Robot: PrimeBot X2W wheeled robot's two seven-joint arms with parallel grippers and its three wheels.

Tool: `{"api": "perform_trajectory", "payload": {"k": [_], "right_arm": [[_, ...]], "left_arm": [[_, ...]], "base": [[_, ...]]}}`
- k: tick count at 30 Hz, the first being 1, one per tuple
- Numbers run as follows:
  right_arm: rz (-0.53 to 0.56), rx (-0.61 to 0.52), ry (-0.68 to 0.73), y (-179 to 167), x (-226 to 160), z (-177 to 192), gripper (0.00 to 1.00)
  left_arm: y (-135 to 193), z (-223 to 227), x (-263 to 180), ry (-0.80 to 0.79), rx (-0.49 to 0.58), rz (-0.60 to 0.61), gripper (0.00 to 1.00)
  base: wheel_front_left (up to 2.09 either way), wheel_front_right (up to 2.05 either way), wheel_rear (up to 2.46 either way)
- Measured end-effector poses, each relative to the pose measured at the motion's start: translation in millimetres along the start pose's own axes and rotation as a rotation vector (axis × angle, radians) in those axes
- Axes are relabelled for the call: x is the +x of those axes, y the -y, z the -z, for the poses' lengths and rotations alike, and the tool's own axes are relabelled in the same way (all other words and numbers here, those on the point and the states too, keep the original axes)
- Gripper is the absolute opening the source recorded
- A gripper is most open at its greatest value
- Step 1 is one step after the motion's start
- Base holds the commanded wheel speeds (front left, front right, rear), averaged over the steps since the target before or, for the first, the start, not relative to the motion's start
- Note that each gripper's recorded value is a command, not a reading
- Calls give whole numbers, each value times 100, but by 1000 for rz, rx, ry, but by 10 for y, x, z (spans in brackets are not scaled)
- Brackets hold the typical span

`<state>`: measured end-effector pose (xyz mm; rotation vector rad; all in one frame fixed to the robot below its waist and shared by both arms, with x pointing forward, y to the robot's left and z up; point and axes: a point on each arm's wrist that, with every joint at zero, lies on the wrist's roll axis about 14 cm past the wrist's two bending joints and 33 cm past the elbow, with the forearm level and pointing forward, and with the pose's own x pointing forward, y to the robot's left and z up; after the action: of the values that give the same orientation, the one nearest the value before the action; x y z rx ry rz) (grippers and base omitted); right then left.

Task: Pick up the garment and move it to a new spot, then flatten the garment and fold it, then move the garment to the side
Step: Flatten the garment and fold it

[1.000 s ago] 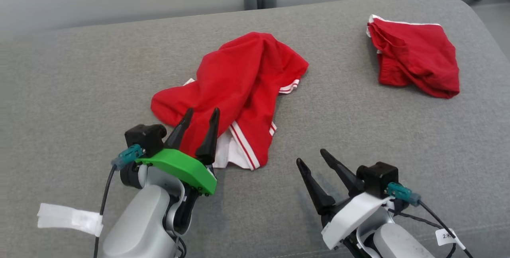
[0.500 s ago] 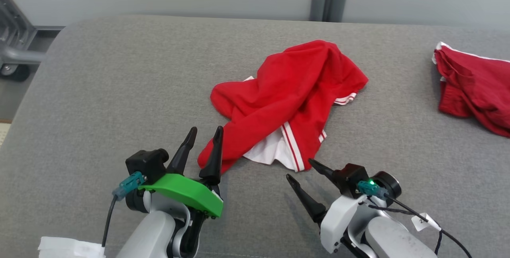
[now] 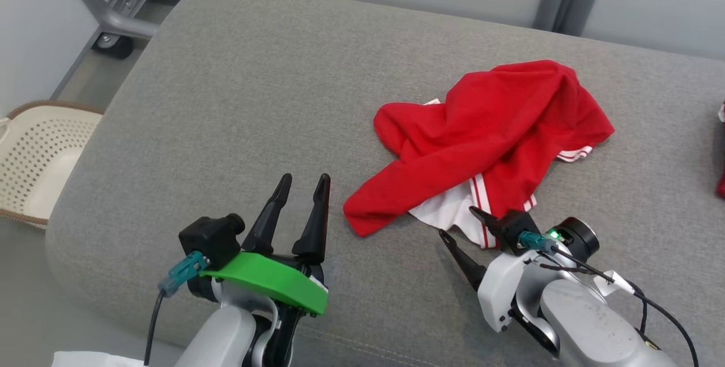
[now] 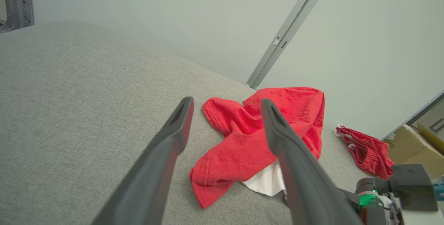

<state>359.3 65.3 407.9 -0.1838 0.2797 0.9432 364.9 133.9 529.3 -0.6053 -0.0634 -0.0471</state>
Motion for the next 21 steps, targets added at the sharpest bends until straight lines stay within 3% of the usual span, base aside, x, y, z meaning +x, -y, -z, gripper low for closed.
{"api": "perform_trajectory", "payload": {"k": [10,12,14,15,16,21], "right_arm": [[-77,-102,-118,-59,226,276,100],[-73,-105,-121,-52,245,274,45],[-62,-110,-118,-19,260,246,24],[-51,-116,-119,10,256,242,4],[-41,-121,-122,41,249,244,0],[20,-116,-99,183,181,205,0]], "left_arm": [[-243,-109,-91,36,1,-95,100],[-288,-116,-111,39,0,-111,100],[-312,-137,-116,47,3,-122,100],[-303,-140,-115,49,1,-119,100],[-289,-140,-117,50,0,-116,100],[-226,-114,-104,45,1,-94,100]], "base": [[0,0,0],[0,0,0],[0,0,0],[0,0,0],[0,0,0],[0,0,0]]}}
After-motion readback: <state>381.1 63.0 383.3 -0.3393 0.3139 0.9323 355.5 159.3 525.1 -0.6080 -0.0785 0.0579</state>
